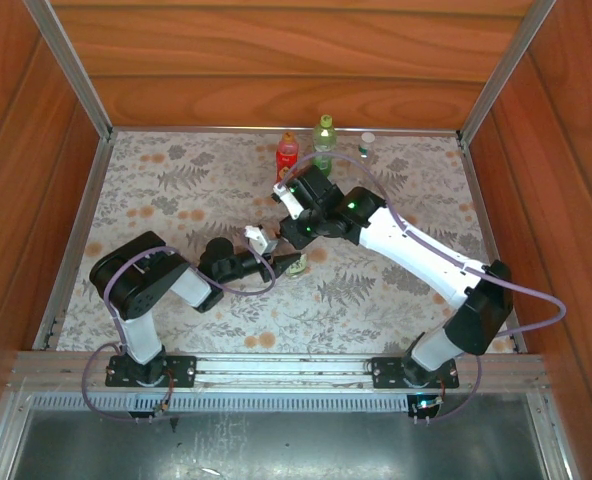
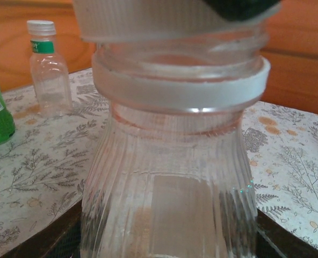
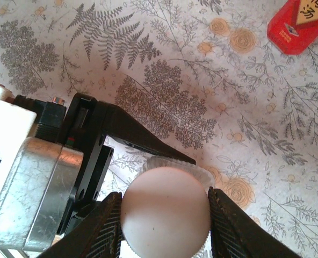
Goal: Screw on the bottle caps
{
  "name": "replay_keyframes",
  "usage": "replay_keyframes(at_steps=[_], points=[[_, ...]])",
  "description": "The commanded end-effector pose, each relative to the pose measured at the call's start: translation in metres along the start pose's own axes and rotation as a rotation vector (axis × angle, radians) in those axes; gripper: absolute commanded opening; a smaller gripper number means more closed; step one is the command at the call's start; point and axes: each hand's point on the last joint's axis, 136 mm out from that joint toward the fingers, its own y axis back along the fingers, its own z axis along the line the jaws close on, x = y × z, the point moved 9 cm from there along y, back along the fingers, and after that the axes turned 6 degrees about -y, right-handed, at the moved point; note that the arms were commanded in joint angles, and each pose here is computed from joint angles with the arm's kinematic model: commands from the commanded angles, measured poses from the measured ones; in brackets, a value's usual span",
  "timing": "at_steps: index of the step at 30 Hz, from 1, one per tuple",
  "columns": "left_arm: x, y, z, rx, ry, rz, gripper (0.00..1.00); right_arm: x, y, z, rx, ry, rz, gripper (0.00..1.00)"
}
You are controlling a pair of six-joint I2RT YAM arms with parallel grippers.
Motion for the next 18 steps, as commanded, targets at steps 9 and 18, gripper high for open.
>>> replay_keyframes(at_steps=[9,18], points=[[-0.0015,-0.0076,0.005,0.014,0.054,0.0,0.56,0.0215,-0.0108,0.0059,-0.011,0.053,0.043,0.44],[-0.0007,-0.0074,0.0049,0.015,0.041,0.027,0.56,0.0188,-0.0068,0.0009,0.04,0.042,-0.017,0.44]])
